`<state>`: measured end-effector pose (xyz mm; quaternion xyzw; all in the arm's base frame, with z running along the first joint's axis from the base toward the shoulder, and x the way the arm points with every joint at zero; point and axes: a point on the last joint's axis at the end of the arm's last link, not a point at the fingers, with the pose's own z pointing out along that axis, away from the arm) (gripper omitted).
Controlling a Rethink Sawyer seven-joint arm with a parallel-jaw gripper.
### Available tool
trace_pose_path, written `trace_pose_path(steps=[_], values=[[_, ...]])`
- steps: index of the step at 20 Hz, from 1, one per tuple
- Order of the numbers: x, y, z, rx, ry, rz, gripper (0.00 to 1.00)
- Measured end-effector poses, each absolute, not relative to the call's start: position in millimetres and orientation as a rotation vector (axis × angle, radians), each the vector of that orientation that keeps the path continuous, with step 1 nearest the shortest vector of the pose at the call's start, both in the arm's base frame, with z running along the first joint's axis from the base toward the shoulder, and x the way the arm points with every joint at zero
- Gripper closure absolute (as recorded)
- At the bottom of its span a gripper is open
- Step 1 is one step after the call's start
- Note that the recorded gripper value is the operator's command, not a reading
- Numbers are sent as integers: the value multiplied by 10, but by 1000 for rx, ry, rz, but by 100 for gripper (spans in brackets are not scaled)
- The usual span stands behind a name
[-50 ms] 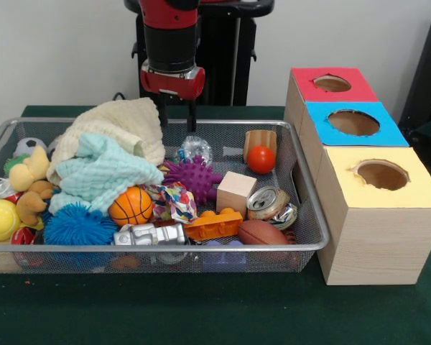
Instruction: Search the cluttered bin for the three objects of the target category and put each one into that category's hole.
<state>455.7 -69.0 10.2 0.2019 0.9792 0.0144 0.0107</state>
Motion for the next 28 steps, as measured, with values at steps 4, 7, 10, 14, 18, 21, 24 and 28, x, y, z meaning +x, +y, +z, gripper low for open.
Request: trace_pose_path(steps=[4,7,10,14,18,21,24,28], values=[[4545,-660,1,631,3041,54,0],[4544,-619,-58,628,3035,68,0],[4547,-560,-103,624,3039,93,0],[4551,-525,-140,627,3043,117,0],[4561,-493,-178,626,3046,133,0],[4572,-483,-220,626,3049,139,0],[4593,-491,-274,628,3050,142,0],[4616,-494,-348,626,3048,146,0]])
